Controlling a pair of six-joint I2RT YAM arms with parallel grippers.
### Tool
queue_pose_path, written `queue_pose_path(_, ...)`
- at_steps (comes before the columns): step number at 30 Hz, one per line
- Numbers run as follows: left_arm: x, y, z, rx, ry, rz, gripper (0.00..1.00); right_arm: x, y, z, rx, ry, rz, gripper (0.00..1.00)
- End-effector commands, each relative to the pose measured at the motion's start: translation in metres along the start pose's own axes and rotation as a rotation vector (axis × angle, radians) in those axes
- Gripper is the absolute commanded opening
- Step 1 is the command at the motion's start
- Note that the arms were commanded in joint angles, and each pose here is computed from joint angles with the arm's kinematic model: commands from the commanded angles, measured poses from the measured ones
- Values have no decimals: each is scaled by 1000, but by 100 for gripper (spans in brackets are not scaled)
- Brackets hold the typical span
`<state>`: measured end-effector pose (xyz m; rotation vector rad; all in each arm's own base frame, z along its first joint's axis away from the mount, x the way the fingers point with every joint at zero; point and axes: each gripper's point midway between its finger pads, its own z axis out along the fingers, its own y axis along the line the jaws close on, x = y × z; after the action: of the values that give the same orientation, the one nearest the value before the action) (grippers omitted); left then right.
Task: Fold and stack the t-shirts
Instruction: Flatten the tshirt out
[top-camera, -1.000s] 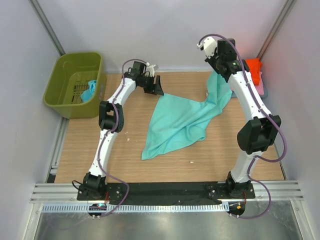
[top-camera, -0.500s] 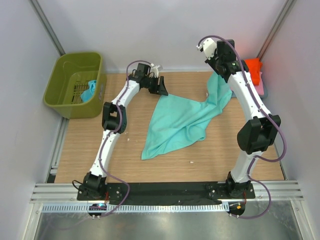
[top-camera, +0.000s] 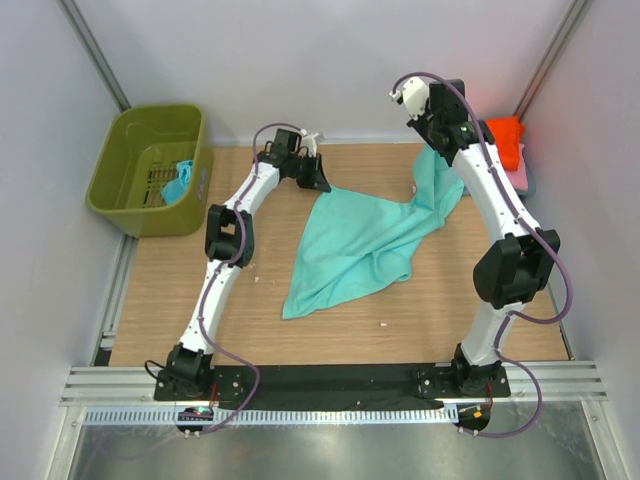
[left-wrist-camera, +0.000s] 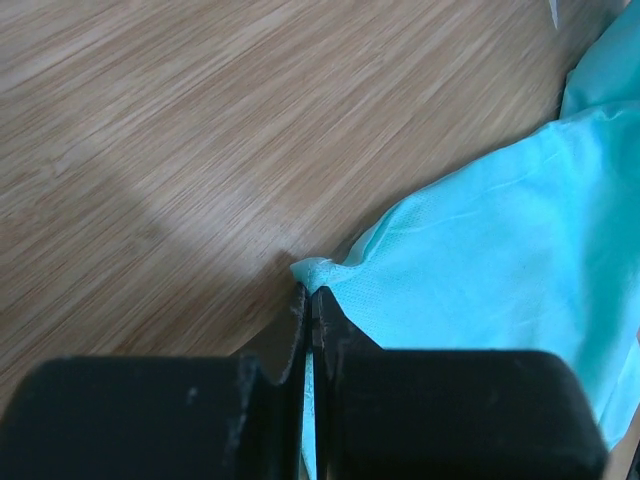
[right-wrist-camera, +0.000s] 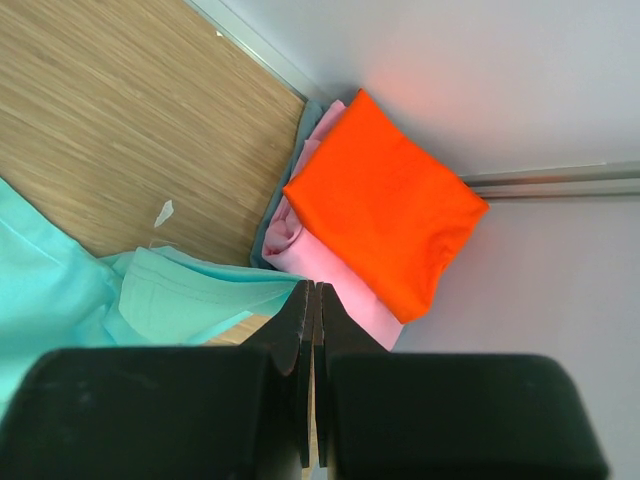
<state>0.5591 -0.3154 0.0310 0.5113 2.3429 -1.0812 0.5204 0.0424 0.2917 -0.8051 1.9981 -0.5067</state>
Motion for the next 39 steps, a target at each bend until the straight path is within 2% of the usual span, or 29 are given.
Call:
queue_pose_path(1, -33, -11, -18, -23, -72, 70, 0, -8, -12, -7, 58, -17, 9, 1)
queue_pose_path(5, -79, -53, -77, -25, -150, 176, 0, -18, -37, -23, 156, -46, 70, 1)
queue_pose_path(6, -103, -81, -109, -30, -206, 237, 0, -21, -43, -28, 177, -56, 86, 1)
queue_pose_path(8, -127, -96, -150, -78, -275, 317, 0, -27, -61, -44, 223, -78, 120, 1)
queue_pose_path(9, -121, -92, -156, -101, -267, 316, 0, -31, -67, -49, 245, -92, 132, 1)
queue_pose_path(10, -149, -124, -202, -129, -371, 432, 0, -35, -76, -60, 275, -110, 144, 1)
queue_pose_path(11, -156, -129, -219, -175, -409, 463, 0, -37, -82, -65, 297, -117, 152, 1)
queue_pose_path(12, -147, -123, -222, -201, -390, 486, 0, -37, -91, -72, 329, -121, 163, 1)
queue_pose_path(13, -161, -156, -262, -223, -473, 564, 0, -41, -98, -80, 348, -137, 182, 1)
queue_pose_path(15, -164, -167, -291, -296, -510, 634, 0, -42, -110, -95, 378, -158, 208, 1)
queue_pose_path(19, -151, -209, -352, -357, -581, 687, 0, -44, -131, -132, 429, -211, 270, 1)
queue_pose_path(21, -144, -219, -369, -377, -599, 687, 0, -41, -142, -157, 453, -241, 309, 1)
queue_pose_path(26, -115, -265, -434, -428, -687, 726, 0, -39, -137, -211, 403, -331, 376, 1)
queue_pose_path(29, -93, -284, -463, -455, -709, 772, 0, -35, -135, -266, 400, -410, 411, 1)
queue_pose_path(32, -80, -303, -486, -468, -747, 806, 0, -34, -134, -300, 397, -462, 426, 1)
queue_pose_path(36, -68, -348, -541, -489, -877, 861, 0, -36, -141, -362, 421, -566, 456, 1)
queue_pose_path(39, -62, -368, -565, -491, -926, 889, 0, -39, -142, -400, 418, -629, 428, 1)
